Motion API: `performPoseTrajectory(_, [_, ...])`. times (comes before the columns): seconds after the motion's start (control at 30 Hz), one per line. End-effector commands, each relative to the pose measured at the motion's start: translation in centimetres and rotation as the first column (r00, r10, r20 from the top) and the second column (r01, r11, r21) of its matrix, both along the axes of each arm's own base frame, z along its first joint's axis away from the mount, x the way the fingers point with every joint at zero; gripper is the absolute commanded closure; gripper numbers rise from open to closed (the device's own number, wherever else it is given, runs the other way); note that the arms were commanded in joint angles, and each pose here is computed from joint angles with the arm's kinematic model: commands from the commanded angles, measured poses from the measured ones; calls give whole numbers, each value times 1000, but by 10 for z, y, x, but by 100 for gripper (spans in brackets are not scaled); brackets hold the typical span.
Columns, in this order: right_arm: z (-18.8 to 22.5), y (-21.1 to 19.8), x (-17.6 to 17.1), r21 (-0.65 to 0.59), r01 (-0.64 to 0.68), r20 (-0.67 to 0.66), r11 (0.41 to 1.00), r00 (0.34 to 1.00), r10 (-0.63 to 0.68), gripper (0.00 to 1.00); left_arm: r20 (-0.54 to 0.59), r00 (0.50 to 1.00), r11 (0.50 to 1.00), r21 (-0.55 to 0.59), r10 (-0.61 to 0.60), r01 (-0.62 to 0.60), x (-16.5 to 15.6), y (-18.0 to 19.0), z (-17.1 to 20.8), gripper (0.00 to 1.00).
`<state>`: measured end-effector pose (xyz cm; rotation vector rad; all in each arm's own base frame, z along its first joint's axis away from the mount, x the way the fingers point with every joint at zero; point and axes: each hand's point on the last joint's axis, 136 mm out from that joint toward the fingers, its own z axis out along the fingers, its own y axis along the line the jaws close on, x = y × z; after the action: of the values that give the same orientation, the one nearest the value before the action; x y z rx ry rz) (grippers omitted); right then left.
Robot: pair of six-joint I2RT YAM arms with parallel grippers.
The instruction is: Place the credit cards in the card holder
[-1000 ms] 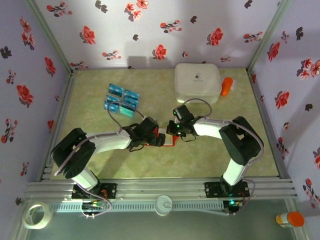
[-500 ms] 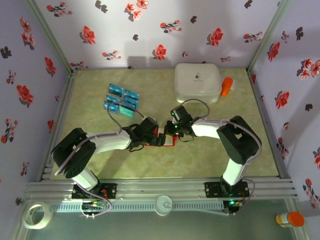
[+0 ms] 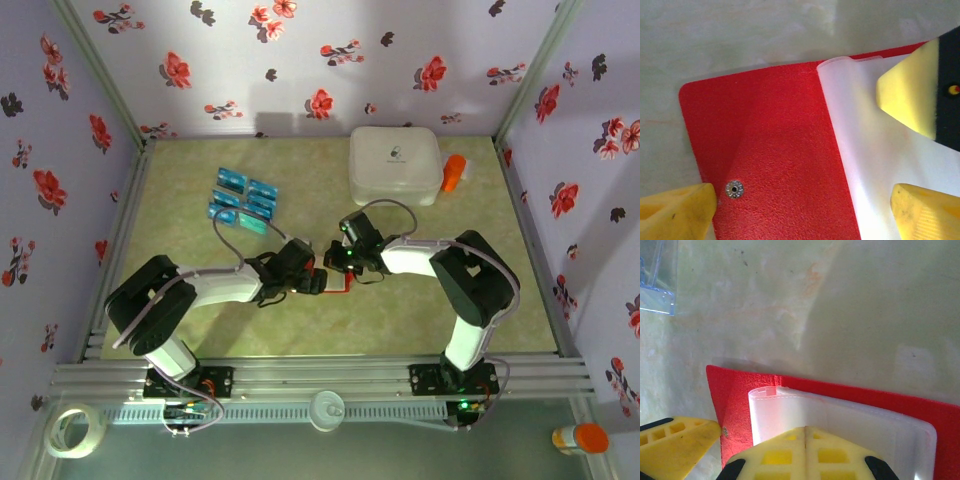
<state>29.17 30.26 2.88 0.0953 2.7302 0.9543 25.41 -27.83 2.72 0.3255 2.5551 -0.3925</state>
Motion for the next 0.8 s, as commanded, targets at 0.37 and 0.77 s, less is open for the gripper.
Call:
performPoseTrajectory(0.37, [34, -6, 6, 59, 44, 54, 997, 997, -48, 66, -52, 999, 1000, -16, -4, 3, -13, 7, -20, 29])
performPoseTrajectory(0.77, [17, 3, 6, 92, 45, 3, 995, 999, -45, 56, -36, 999, 1000, -31, 1, -2, -13, 8, -13, 25])
